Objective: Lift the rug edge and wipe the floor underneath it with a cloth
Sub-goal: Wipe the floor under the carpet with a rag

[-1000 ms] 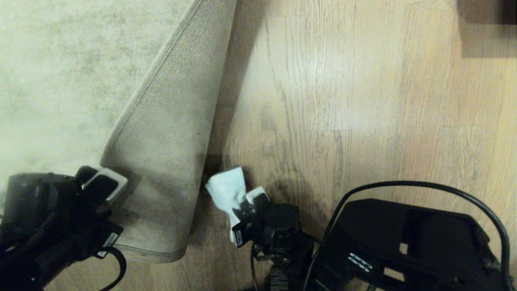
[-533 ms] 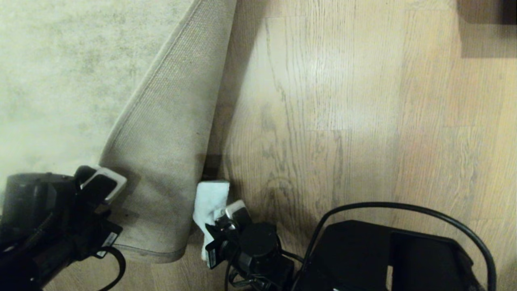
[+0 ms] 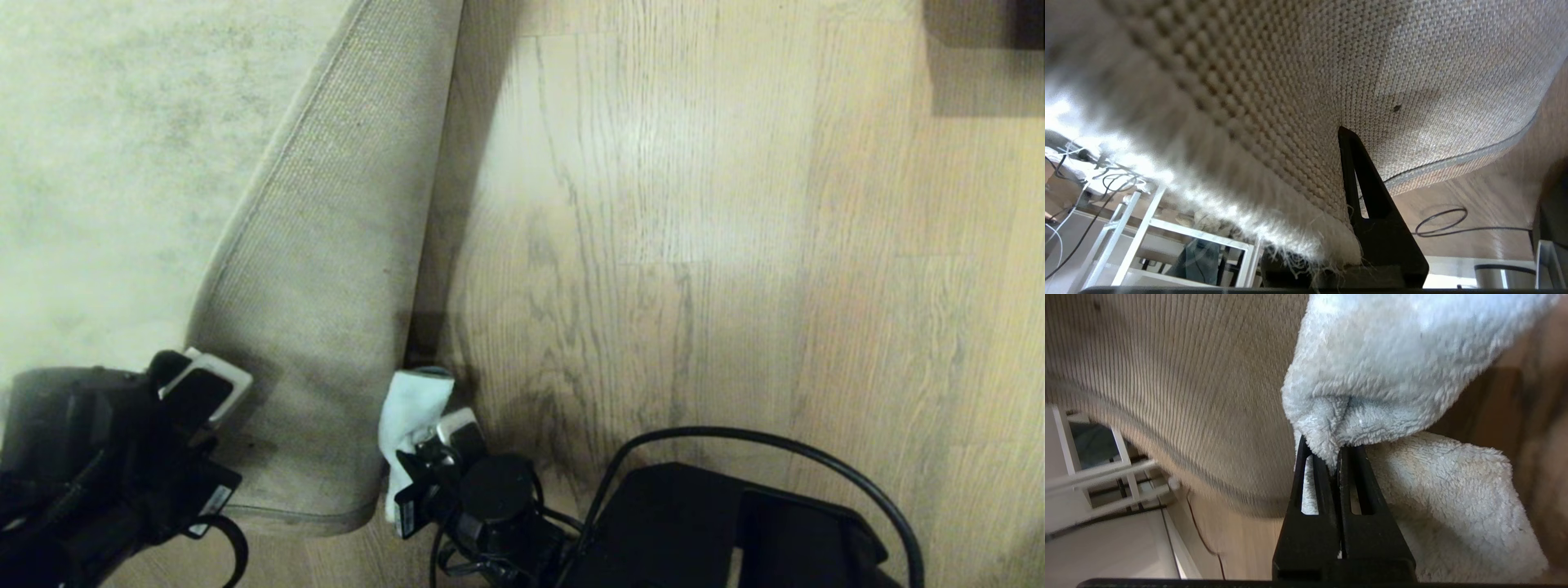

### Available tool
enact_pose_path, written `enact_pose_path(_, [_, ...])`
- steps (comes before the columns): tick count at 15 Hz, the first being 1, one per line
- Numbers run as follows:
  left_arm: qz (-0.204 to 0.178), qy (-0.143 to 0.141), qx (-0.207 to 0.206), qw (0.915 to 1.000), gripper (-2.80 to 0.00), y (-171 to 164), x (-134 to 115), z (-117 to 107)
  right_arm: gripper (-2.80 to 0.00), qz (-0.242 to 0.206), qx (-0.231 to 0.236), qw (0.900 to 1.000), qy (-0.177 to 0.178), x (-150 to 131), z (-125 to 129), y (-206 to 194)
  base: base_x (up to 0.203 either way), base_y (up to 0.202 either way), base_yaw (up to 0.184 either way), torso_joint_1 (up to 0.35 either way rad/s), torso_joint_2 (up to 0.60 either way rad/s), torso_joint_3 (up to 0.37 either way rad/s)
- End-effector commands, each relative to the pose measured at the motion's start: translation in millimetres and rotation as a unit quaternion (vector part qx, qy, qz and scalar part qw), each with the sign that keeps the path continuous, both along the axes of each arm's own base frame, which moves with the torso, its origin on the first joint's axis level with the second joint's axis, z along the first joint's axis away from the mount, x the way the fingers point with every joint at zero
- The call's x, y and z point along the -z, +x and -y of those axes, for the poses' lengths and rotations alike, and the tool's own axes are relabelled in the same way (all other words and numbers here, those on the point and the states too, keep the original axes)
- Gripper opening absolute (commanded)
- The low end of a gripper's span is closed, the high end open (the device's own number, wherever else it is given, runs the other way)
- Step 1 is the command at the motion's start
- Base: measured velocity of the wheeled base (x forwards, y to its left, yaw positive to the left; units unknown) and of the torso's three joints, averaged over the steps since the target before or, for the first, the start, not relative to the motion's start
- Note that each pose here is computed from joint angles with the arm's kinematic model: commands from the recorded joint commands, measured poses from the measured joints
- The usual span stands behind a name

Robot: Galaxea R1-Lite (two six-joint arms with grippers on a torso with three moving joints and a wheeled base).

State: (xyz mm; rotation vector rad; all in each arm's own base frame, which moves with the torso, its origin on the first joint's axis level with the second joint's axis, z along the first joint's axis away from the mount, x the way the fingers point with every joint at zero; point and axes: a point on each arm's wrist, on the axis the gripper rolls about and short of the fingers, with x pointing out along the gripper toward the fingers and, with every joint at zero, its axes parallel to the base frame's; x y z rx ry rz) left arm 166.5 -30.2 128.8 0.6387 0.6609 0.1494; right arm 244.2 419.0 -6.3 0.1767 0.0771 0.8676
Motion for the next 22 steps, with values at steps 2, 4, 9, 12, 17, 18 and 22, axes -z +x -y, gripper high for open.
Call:
enact_pose_path(2, [-0.009, 0.004, -0.001, 1.0000, -2.80, -2, 4, -1, -2.80, 0.007, 0.008, 1.000, 0.016, 5, -4, 9, 0.000, 0.000, 0.000, 0.000, 0.00, 0.000])
enact_pose_path(4, [-0.010, 0.004, -0.001, 0.9999, -2.80, -3, 5, -1, -2.80, 0.012, 0.019, 0.999, 0.024, 2, 3, 18, 0.000, 0.000, 0.000, 0.000, 0.00, 0.000])
enact_pose_path(9, [-0.011, 0.005, -0.001, 0.9999, -2.80, -3, 5, -1, -2.80, 0.021, 0.065, 0.997, 0.028, 1, 36, 50, 0.000, 0.000, 0.000, 0.000, 0.00, 0.000])
enact_pose_path(12, [-0.011, 0.005, -0.001, 0.9999, -2.80, -3, 5, -1, -2.80, 0.027, 0.093, 0.995, 0.023, -7, 61, 64, 0.000, 0.000, 0.000, 0.000, 0.00, 0.000])
enact_pose_path(17, [-0.011, 0.005, 0.000, 0.9999, -2.80, -3, 5, -1, -2.80, 0.050, 0.151, 0.987, 0.020, -41, 111, 92, 0.000, 0.000, 0.000, 0.000, 0.00, 0.000])
enact_pose_path(18, [-0.010, 0.004, 0.000, 0.9999, -2.80, -3, 5, -1, -2.80, 0.053, 0.163, 0.985, 0.018, -49, 123, 96, 0.000, 0.000, 0.000, 0.000, 0.00, 0.000])
enact_pose_path(22, [-0.011, 0.005, 0.000, 0.9999, -2.80, -4, 5, -1, -2.80, 0.068, 0.211, 0.975, 0.026, -84, 169, 107, 0.000, 0.000, 0.000, 0.000, 0.00, 0.000])
